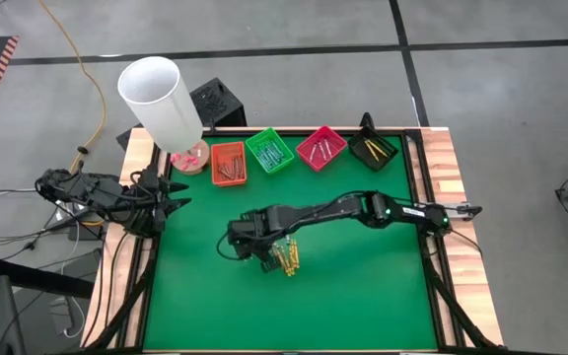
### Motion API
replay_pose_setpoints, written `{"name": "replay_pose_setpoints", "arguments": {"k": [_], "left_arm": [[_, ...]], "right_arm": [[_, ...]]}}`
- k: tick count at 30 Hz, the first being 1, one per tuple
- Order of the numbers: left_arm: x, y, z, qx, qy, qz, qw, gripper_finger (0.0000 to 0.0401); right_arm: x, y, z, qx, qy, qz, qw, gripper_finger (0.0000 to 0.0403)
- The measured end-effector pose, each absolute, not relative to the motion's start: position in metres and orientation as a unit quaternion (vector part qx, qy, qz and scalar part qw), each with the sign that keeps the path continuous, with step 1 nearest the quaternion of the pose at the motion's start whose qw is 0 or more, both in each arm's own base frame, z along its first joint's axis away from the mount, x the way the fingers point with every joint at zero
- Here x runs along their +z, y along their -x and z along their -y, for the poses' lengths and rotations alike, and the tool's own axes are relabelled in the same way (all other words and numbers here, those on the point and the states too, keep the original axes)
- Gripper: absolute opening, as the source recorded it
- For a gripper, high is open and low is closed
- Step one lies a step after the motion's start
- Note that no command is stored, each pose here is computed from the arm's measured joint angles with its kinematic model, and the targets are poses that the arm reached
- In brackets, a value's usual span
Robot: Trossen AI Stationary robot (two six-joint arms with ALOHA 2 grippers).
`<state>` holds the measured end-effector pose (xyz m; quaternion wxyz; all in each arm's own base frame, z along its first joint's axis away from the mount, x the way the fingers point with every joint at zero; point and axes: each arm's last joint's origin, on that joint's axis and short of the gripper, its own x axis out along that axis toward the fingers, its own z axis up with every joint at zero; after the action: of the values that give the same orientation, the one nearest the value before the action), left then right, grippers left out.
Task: Sort crayons
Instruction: Put the black crayon into the red bin
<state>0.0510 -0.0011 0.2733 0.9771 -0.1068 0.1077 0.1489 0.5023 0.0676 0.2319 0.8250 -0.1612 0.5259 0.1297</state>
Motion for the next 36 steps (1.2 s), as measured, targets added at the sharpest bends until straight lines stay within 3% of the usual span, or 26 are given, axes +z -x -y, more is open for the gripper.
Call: {"name": "replay_pose_setpoints", "arguments": {"k": [4, 9, 17, 28, 36], "left_arm": [[0.273, -0.051, 0.001, 0.148, 0.107, -0.108, 0.977, 0.0192], [0.273, -0.051, 0.001, 0.148, 0.107, -0.108, 0.977, 0.0192], [0.273, -0.051, 0.001, 0.148, 0.107, -0.11, 0.977, 0.0192], [0.273, -0.051, 0.001, 0.147, 0.108, -0.11, 0.977, 0.0192], [0.273, -0.051, 0.001, 0.147, 0.108, -0.11, 0.977, 0.0192]], "right_arm": [[0.254, -0.494, -0.046, 0.095, 0.132, -0.528, 0.833, 0.0003], [0.285, -0.479, -0.011, -0.017, 0.095, -0.532, 0.841, 0.0003], [0.319, -0.443, 0.053, -0.21, 0.059, -0.556, 0.802, 0.0003], [0.355, -0.392, 0.128, -0.315, 0.019, -0.563, 0.764, 0.0002], [0.362, -0.354, 0.164, -0.318, -0.016, -0.552, 0.771, 0.0002]]}}
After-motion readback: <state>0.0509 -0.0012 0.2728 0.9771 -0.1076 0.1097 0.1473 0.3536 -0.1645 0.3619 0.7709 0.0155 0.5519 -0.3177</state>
